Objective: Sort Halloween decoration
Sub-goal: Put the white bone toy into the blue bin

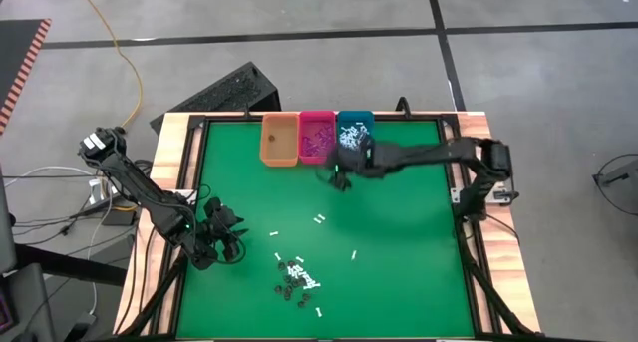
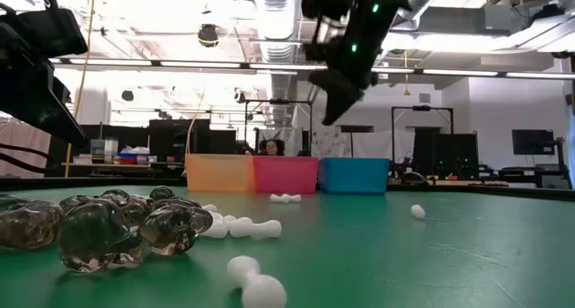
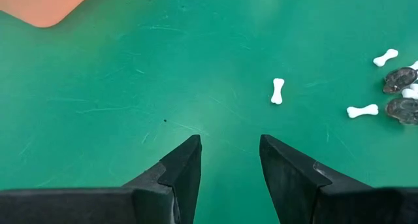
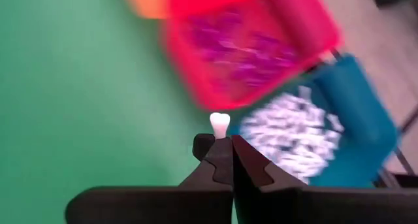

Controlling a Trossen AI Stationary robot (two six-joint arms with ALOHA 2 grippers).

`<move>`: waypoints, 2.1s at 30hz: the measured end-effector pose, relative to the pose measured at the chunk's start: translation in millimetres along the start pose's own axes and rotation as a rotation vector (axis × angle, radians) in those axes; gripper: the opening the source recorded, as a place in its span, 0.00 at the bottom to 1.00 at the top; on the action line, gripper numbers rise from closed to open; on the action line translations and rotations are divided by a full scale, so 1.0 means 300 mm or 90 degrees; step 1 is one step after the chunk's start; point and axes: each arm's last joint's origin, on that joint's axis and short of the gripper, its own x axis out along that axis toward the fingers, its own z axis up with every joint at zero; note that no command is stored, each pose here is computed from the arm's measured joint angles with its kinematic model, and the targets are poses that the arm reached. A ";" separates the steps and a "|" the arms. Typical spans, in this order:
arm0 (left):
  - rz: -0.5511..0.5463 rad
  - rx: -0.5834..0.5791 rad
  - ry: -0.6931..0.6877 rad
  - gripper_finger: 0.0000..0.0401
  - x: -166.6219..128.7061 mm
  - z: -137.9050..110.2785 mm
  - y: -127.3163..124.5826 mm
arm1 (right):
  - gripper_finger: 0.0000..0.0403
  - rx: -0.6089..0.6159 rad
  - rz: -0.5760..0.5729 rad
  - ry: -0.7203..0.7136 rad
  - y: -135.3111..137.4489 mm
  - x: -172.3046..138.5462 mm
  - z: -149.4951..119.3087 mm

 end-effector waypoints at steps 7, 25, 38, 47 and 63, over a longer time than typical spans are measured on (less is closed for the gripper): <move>-0.005 -0.001 0.010 0.37 0.000 -0.001 -0.001 | 0.11 0.109 -0.043 0.084 -0.240 0.182 0.007; -0.007 -0.002 0.012 0.37 0.000 -0.002 -0.001 | 0.46 0.064 0.140 0.115 -0.050 0.140 -0.016; -0.012 -0.011 0.019 0.37 0.000 -0.003 -0.002 | 0.41 -0.027 0.140 0.212 0.100 0.237 -0.108; -0.018 -0.012 0.029 0.37 -0.001 -0.004 -0.003 | 0.39 -0.010 0.178 0.267 0.079 0.315 -0.130; -0.016 -0.011 0.029 0.37 -0.001 -0.004 -0.003 | 0.06 -0.019 0.175 0.268 0.093 0.298 -0.134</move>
